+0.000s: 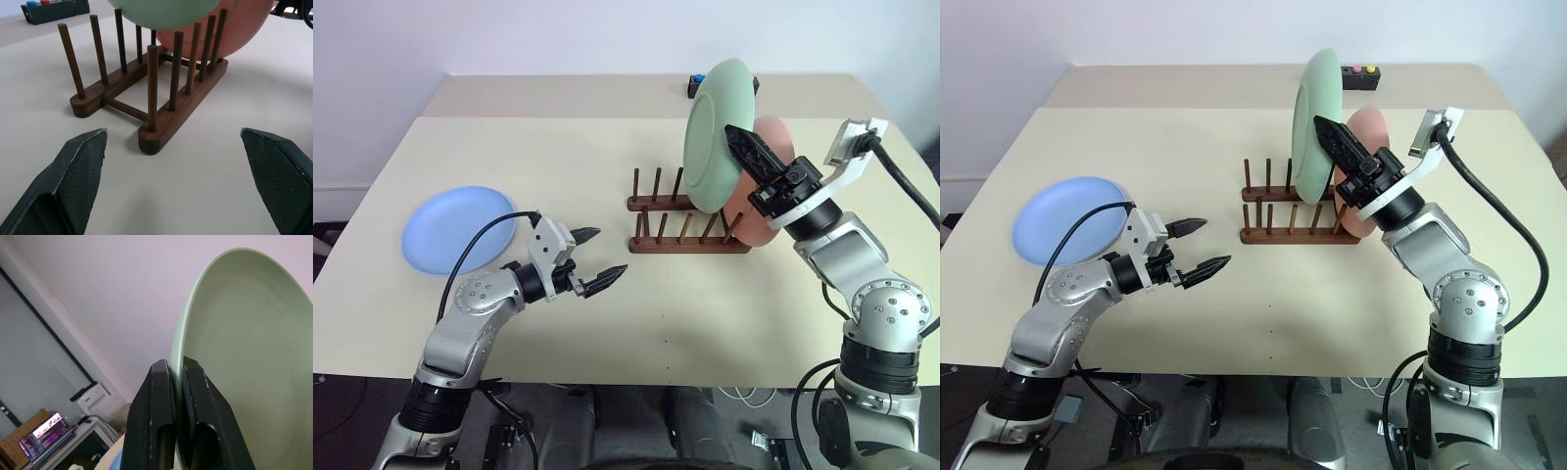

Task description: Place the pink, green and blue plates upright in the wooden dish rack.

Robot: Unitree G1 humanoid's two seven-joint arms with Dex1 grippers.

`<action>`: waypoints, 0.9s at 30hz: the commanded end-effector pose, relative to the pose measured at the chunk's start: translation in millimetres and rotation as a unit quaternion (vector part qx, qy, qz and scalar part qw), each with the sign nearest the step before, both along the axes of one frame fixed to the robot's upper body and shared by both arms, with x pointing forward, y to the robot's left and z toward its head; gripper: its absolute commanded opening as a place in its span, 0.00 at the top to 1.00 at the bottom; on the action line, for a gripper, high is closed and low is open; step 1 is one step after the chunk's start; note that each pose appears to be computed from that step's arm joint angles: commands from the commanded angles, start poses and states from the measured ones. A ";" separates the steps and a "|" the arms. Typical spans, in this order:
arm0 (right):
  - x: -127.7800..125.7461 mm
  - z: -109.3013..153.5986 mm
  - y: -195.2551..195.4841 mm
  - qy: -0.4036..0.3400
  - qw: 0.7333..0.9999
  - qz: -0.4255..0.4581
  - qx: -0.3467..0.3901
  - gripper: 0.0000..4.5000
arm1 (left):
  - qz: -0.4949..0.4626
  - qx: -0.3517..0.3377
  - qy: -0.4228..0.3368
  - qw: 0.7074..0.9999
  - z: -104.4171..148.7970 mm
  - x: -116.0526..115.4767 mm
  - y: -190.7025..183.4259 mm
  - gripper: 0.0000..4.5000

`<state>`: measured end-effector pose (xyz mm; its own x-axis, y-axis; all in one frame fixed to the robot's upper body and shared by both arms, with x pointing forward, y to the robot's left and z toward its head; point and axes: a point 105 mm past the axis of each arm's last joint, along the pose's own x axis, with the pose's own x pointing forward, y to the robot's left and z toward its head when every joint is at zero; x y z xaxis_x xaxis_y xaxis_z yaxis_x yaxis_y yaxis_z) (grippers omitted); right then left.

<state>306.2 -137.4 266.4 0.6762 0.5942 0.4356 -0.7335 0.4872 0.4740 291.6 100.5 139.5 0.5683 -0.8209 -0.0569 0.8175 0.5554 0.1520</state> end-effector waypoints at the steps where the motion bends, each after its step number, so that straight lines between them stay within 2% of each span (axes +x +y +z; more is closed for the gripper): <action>1: -5.0 5.6 1.7 -0.014 1.000 0.004 0.002 0.99 | -0.006 0.001 -0.020 1.000 8.0 -2.9 -2.1 0.00; 5: -5.7 5.5 1.4 -0.014 1.000 0.004 0.002 0.99 | -0.006 0.001 -0.020 1.000 7.9 -2.7 -2.7 0.00; 6: -5.9 5.2 1.6 -0.013 1.000 0.004 0.002 0.92 | -0.006 0.001 -0.021 1.000 7.8 -2.6 -2.8 0.00; 9: -6.2 4.9 1.6 -0.013 1.000 0.004 0.001 0.69 | -0.006 0.001 -0.020 1.000 7.6 -2.3 -3.0 0.00; 12: -6.4 5.4 1.2 -0.014 1.000 0.004 0.000 0.33 | -0.007 0.001 -0.020 1.000 7.4 -2.3 -3.3 0.00; 13: -6.5 5.7 1.2 -0.015 1.000 0.002 -0.001 0.25 | -0.007 0.001 -0.020 1.000 7.3 -2.4 -3.3 0.00; 15: -6.5 6.9 1.3 -0.019 1.000 0.000 -0.004 0.01 | -0.007 0.001 -0.020 1.000 7.1 -2.4 -3.4 0.00; 27: -5.4 18.5 -4.8 -0.048 0.998 -0.020 -0.025 0.01 | -0.007 0.001 -0.020 1.000 7.2 -1.4 -3.5 0.00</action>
